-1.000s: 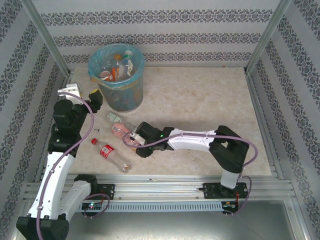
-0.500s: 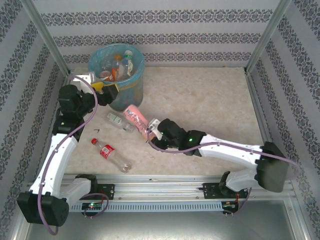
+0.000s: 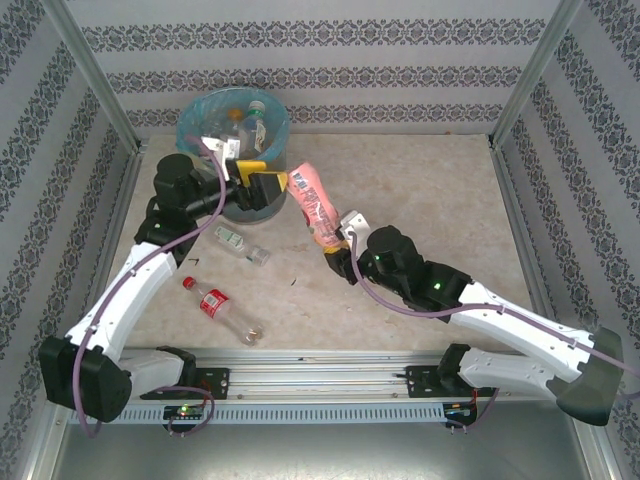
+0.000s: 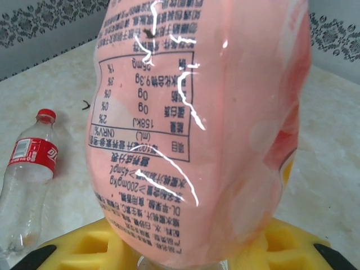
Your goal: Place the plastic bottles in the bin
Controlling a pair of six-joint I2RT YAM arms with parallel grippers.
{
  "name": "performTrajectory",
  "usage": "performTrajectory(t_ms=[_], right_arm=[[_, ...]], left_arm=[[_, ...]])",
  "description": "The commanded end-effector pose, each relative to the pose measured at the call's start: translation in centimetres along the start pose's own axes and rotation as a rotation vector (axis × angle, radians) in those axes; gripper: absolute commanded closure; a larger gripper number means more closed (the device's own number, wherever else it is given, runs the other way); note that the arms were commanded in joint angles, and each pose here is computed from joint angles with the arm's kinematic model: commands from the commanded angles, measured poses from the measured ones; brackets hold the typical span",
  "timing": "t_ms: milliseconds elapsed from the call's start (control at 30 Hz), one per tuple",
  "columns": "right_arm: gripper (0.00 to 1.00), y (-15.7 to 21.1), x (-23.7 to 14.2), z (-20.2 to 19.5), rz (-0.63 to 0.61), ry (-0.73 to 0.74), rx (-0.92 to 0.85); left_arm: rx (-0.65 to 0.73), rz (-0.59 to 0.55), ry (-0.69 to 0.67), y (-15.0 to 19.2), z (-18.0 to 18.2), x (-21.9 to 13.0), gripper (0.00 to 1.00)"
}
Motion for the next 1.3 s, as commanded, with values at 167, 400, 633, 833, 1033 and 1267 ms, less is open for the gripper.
performTrajectory(t_ms=[167, 400, 633, 833, 1033, 1267], right_arm=[[0.8, -2.4, -0.2, 0.1, -0.096, -0.024, -0.033], [0.78, -2.9, 0.3, 0.7, -0.122, -0.097, -0.05], [0.78, -2.7, 0.3, 0.8, -0.131, -0.112, -0.048], [0.73, -2.7, 0.6, 0.8, -0.125, -0.105, -0.057], [0.39, -2.8, 0.8, 0.4, -0.129, -0.039, -0.055], [0.02, -3.1, 0.6, -0.8, -0.136, 0.113, -0.051]], left_arm=[[0.043, 0.06, 0.31, 0.3, -3.2, 2.4, 0.05], [0.031, 0.038, 0.264, 0.2, -3.1, 2.5, 0.21], [0.037, 0.0, 0.22, 0.0, -2.7, 2.6, 0.25], [0.05, -0.023, 0.227, -0.4, -2.8, 2.8, 0.45], [0.076, -0.077, 0.203, -1.1, -3.2, 2.3, 0.47], [0.202, -0.248, -0.053, -3.6, -3.9, -0.1, 0.48]])
Point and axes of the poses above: each hand's point on the last joint's axis, 136 mm out from that joint toward the fingers, its own x axis out along the fingers, its own z axis along the line the jaws close on, y = z × x, the point moved 10 cm from there along -x, back along the fingers, and after that the axes turned 4 degrees about -x, right-handed, at the moved point
